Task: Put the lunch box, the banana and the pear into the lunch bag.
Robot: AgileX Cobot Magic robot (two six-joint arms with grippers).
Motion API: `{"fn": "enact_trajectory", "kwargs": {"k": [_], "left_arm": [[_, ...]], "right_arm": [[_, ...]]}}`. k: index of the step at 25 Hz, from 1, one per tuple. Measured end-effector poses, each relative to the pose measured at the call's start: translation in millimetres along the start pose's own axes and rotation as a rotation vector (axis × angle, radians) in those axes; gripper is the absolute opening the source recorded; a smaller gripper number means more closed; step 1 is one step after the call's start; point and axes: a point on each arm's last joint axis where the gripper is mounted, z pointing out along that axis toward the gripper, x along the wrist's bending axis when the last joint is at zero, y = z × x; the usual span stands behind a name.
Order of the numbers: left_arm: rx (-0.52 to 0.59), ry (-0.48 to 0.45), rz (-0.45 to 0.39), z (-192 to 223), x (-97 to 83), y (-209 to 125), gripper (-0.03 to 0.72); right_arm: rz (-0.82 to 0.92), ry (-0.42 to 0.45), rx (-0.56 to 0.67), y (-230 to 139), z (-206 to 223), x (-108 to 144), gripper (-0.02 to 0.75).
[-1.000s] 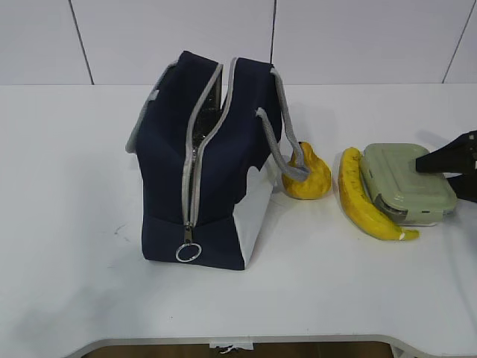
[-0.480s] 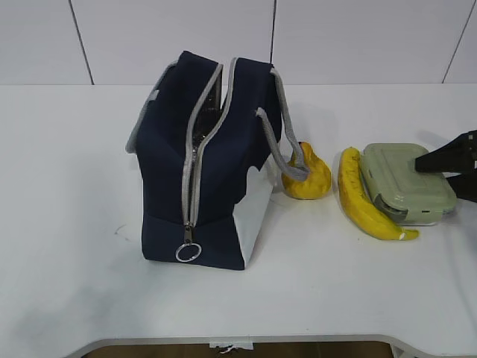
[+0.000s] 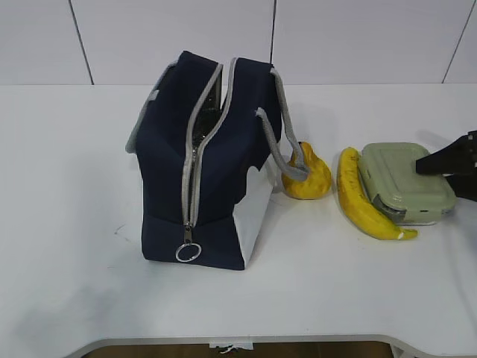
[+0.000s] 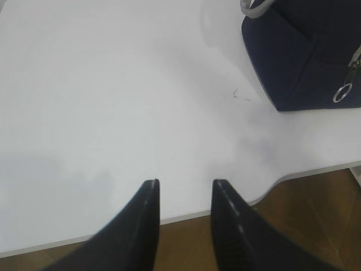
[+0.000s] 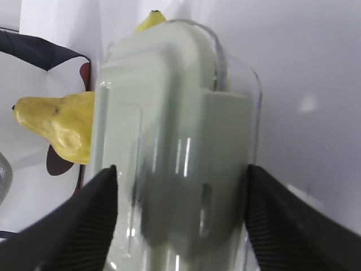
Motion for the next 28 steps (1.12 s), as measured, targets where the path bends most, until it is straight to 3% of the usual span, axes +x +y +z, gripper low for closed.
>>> {"fn": "enact_trajectory", "kwargs": {"k": [6, 28], "left_arm": [[0.000, 0.000, 0.000, 0.0, 0.0, 0.0, 0.239], [0.000, 0.000, 0.000, 0.0, 0.0, 0.0, 0.239]], "right_arm": [[-0.002, -0.007, -0.003, 0.3, 0.0, -0.6, 0.446], [0.001, 0.004, -0.011, 1.0, 0.0, 0.3, 0.391]]}}
